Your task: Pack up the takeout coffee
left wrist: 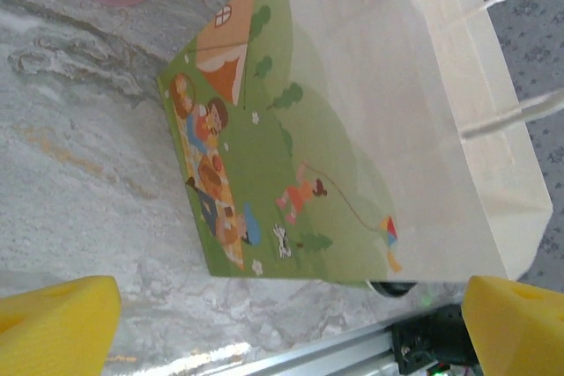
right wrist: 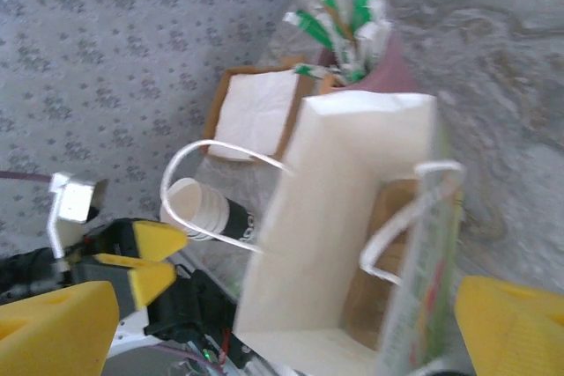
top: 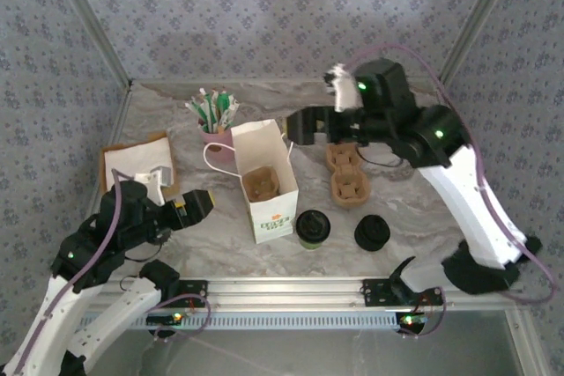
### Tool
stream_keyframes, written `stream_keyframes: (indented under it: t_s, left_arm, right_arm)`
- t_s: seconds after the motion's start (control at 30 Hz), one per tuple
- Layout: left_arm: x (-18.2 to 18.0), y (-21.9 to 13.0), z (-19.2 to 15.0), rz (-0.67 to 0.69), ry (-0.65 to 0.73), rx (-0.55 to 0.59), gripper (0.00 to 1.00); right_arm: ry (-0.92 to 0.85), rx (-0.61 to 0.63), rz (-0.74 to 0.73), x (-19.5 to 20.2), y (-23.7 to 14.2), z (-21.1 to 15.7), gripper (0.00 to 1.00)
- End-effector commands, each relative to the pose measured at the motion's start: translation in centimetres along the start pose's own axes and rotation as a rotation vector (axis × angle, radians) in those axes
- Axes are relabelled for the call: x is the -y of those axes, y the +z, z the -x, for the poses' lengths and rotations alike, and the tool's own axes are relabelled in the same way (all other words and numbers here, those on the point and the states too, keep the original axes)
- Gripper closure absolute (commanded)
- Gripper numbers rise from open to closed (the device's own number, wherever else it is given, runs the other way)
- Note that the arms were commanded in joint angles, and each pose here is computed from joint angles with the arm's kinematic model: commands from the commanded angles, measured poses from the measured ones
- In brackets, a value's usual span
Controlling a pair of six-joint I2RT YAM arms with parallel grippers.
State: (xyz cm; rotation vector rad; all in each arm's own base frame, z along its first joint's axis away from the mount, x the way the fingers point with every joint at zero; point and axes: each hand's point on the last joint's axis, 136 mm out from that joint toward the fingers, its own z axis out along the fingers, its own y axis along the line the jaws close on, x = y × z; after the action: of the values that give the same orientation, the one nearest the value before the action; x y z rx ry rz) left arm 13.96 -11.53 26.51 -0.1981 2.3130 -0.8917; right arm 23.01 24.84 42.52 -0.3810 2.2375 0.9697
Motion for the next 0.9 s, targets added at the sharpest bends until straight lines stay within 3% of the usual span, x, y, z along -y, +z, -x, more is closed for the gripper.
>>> stream_keyframes:
  t_s: [0.0, 0.2, 0.47, 0.63, 0.87]
  left_arm:
    - [-0.1, -1.6, -1.0, -0.011, -0.015, -0.023, 0.00]
    - [-0.8, -0.7, -2.1, -0.007, -0.094, -0.064, 0.01]
    - [-2.5, 1.1, -2.9, 0.040, -0.179, -0.071, 0.01]
    - [-3.9, 2.5, -4.2, 0.039, -0.253, -0.075, 0.01]
    - [-5.7, 3.5, -6.4, 0.028, -0.325, -0.087, 0.12]
  right_arm:
    - [0.003, 0.073, 0.009, 2.2, -1.8, -0.5, 0.00]
    - [0.091, 0.104, -0.115, 8.9, -3.5, -4.2, 0.00]
    - [0.198, 0.024, -0.214, 14.8, -1.0, -8.3, 0.00]
    - [0.345, -0.039, -0.385, 20.3, 0.3, -11.6, 0.00]
    - [0.409, -0.026, -0.369, 21.8, 1.1, -13.5, 0.00]
